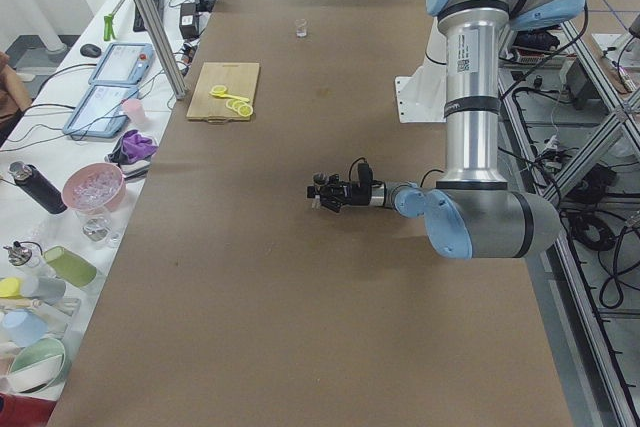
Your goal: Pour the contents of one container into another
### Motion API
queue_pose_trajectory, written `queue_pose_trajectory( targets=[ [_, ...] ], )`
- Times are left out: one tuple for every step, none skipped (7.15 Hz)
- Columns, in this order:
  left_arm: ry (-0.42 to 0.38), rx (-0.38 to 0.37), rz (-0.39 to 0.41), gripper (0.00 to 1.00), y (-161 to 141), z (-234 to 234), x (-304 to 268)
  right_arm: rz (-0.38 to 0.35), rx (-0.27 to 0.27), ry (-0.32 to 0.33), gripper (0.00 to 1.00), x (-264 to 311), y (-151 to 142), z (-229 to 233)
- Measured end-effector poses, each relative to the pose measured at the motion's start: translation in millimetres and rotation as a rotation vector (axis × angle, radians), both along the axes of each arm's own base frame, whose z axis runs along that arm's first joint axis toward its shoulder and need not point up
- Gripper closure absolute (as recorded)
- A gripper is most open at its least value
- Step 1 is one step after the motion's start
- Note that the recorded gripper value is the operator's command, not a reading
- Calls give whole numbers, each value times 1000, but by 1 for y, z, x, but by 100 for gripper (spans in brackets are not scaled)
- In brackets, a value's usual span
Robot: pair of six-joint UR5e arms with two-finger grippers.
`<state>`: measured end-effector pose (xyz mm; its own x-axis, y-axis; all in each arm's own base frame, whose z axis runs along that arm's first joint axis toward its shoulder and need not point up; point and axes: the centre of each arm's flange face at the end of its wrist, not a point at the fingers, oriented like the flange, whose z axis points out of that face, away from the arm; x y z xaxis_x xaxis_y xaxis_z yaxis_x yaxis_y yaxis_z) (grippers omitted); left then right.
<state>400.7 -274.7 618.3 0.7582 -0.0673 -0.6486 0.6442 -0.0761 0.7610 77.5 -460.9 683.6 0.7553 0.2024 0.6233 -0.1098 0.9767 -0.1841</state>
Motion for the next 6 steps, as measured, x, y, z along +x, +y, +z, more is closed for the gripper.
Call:
queue_pose_trajectory(
  targets=[
    [-1,0,1,77,1,0,1,-1,-2,1,0,-1,0,1],
    [-2,0,3,72,1,0,1,-3,-4,1,0,-2,0,2],
    [-4,0,3,53,1,0,1,-4,-5,1,0,-2,-1,2],
    [-5,1,4,53,2,0,2,-5,-4,1,0,-2,-2,2],
    [-7,0,5,52,2,0,2,-5,-4,1,0,-3,-2,2],
    [-7,0,7,52,3,0,2,-5,-4,1,0,-3,-2,2]
  ],
)
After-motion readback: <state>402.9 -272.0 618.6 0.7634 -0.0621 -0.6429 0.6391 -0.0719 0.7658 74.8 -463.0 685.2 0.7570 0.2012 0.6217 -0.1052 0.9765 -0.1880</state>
